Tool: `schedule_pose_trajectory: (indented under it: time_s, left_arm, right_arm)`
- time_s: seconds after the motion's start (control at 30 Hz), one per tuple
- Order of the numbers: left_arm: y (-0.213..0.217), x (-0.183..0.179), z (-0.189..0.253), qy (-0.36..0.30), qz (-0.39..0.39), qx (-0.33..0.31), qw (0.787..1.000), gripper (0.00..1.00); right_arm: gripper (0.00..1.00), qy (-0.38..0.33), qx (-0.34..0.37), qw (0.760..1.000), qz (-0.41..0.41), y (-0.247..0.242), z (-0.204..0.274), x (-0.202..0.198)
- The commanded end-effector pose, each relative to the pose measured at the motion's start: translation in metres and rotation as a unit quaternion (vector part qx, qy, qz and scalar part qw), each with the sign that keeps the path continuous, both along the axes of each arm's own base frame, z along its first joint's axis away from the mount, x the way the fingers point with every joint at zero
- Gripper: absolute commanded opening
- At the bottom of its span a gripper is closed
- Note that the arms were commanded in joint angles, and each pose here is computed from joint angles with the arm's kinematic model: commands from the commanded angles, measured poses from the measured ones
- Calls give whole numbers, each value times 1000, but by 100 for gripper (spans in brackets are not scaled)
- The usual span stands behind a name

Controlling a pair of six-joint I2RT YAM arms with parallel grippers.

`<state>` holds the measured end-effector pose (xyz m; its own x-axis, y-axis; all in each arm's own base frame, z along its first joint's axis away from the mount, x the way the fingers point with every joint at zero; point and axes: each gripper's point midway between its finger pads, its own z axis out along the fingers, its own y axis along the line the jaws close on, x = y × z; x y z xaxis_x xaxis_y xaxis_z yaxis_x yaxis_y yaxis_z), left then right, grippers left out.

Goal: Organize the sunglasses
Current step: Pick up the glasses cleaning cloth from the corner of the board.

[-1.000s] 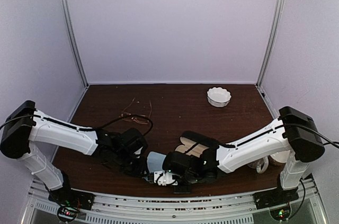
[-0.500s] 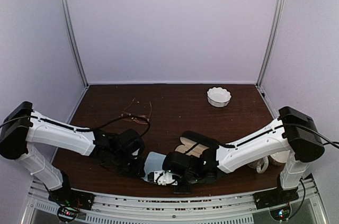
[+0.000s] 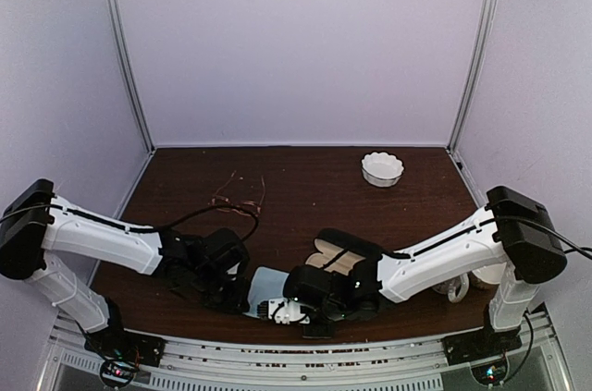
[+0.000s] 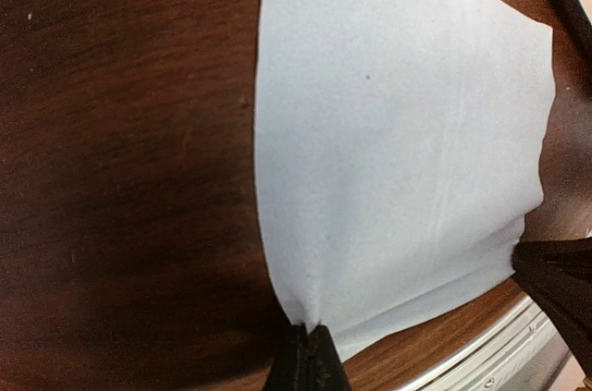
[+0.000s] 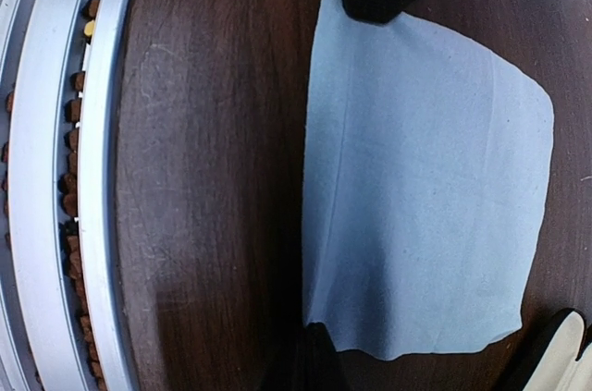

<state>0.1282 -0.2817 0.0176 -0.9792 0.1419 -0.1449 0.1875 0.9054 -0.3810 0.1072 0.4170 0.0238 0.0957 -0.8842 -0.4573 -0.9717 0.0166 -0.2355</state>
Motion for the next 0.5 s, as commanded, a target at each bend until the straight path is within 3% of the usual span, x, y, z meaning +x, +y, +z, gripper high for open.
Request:
schedule_pose_trajectory:
  time_s: [0.0, 0.47]
  left_arm:
    - [7, -3, 6, -5, 10, 1, 1000, 0]
    - [15, -13, 16, -4, 13, 2, 1000, 0]
  right_arm:
    - [0, 0, 1, 1000, -3, 3, 7, -6]
    - [0, 14, 27, 1000, -5, 10, 27, -17]
